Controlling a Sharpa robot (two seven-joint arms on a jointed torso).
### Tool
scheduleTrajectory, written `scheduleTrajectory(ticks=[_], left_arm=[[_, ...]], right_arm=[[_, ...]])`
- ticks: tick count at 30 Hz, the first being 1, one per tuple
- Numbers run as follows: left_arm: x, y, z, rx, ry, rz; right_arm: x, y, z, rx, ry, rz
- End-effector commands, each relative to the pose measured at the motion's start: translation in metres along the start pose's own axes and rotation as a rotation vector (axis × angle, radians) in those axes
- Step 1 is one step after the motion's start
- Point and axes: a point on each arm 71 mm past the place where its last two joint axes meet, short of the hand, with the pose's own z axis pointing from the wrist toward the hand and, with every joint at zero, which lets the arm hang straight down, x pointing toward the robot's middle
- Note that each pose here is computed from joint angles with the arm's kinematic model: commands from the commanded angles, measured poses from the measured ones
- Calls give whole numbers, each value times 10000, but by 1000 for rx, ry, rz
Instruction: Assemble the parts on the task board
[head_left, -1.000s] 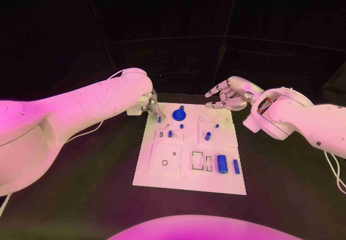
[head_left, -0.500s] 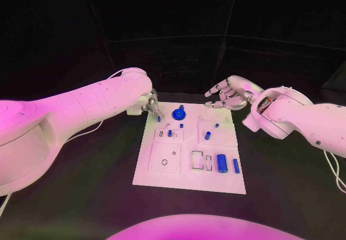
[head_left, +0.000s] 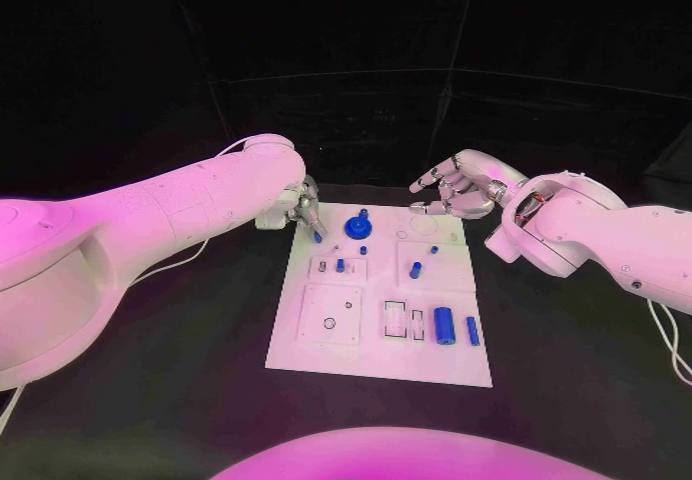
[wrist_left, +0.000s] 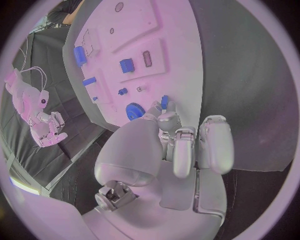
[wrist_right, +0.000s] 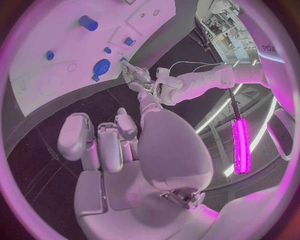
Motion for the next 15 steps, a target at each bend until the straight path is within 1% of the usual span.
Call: scheduleTrajectory(ticks=[1, 5, 8, 15], left_arm=[[-11, -7, -6, 29, -14, -20], [-16, 21, -24, 42, -29, -56], [-13, 53, -53, 57, -41, -93], [26, 118, -174, 92, -60, -154]], right_arm=[[-3, 16, 4, -9, 3, 2], [-5, 13, 3, -8, 3, 2], [-8, 7, 2, -6, 3, 2], [-18, -8, -3, -2, 1, 1]])
